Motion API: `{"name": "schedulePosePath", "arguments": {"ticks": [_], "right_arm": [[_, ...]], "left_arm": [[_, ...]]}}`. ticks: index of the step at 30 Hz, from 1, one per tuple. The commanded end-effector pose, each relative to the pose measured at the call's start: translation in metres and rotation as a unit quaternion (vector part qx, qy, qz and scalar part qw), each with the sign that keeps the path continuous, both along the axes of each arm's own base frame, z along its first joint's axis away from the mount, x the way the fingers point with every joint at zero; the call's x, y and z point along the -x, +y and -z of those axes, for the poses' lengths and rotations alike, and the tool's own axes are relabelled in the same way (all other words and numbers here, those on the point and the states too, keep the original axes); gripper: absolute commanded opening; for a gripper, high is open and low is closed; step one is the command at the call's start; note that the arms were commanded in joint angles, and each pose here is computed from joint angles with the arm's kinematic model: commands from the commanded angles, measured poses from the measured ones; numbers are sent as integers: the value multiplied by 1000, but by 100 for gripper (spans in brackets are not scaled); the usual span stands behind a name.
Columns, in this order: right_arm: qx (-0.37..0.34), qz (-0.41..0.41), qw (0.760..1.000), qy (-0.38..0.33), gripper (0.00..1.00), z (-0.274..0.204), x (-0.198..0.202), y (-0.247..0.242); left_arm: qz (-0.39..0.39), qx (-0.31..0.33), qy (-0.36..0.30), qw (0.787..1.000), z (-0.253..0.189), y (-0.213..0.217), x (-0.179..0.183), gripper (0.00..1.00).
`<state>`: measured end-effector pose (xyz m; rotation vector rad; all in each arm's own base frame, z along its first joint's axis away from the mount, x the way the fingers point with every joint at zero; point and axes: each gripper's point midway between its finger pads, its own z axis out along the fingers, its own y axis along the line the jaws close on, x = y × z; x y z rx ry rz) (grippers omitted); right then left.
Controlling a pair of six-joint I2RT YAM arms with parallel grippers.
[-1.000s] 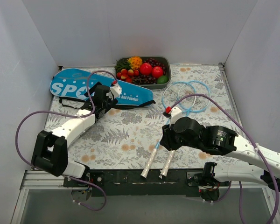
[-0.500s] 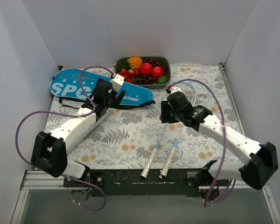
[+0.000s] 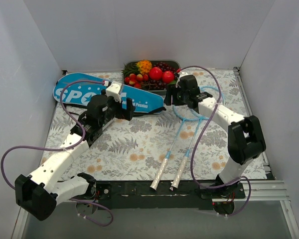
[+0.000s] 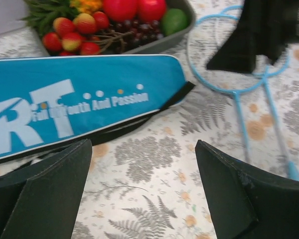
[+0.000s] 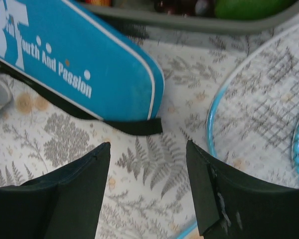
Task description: Pack up the badminton gear
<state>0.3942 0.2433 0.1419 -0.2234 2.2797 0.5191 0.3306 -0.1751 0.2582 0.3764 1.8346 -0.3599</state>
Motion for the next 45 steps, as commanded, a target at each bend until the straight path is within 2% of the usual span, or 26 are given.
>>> {"name": "schedulePosePath", "arguments": {"ticks": [1, 7, 18, 22, 25, 26, 29, 38, 43, 45], "right_arm": [[-65, -74, 993, -61, 70, -34, -50, 25], [-81, -121, 989, -25, 72, 5, -75, 36], [-131, -184, 973, 40, 74, 64, -67, 50], [-169, -195, 965, 53, 67, 69, -61, 56], [-212, -210, 954, 40, 53, 56, -58, 62], [-233, -213, 948, 44, 37, 49, -55, 65], [-257, -211, 943, 22, 2, 27, -57, 67], [-256, -183, 941, -122, 1, -95, -78, 59], [-261, -179, 925, -208, 1, -187, -79, 53], [-264, -169, 921, -230, 1, -211, -76, 48]], "left_arm": [[66, 63, 44, 995, 7, -26, 36, 84], [93, 72, 40, 992, 4, -30, 60, 83], [86, 36, 24, 995, 5, -18, 65, 85], [87, 32, 33, 995, 12, -19, 65, 85], [88, 34, 38, 995, 15, -20, 65, 85], [88, 34, 39, 995, 15, -21, 64, 85], [87, 35, 42, 995, 15, -21, 64, 85], [86, 40, 39, 995, 11, -20, 65, 85], [85, 40, 30, 995, 6, -18, 66, 85], [85, 41, 25, 995, 3, -17, 67, 85]]}}
